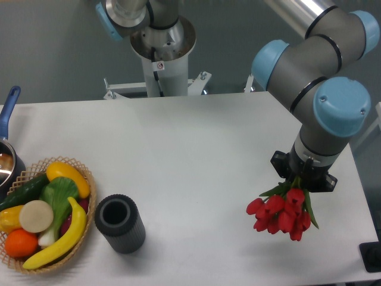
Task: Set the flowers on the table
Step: 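Move the gripper holding the red tulips down toward the table surface, then lower the red tulips onto the table and open the gripper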
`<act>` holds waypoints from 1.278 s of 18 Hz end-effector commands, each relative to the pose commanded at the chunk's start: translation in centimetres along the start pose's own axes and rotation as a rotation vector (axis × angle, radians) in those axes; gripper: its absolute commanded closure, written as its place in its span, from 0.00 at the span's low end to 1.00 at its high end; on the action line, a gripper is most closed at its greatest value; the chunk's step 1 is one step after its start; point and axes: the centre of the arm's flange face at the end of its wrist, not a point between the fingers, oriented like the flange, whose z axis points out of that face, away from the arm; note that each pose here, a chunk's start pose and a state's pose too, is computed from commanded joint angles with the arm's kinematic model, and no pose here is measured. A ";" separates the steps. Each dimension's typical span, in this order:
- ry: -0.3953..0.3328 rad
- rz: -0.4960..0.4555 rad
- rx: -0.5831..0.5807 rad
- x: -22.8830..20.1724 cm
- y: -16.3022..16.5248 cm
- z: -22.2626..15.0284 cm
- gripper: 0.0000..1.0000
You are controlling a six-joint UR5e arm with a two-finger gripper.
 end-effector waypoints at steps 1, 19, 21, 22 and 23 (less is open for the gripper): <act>0.002 0.002 -0.003 0.1 -0.1 0.2 0.85; 0.015 0.029 -0.011 4.4 -0.4 9.0 0.81; 0.025 0.030 -0.014 4.9 -0.3 9.8 0.77; 0.032 0.031 -0.017 4.9 -0.3 10.2 0.74; 0.035 0.034 -0.018 5.0 -0.4 10.5 0.69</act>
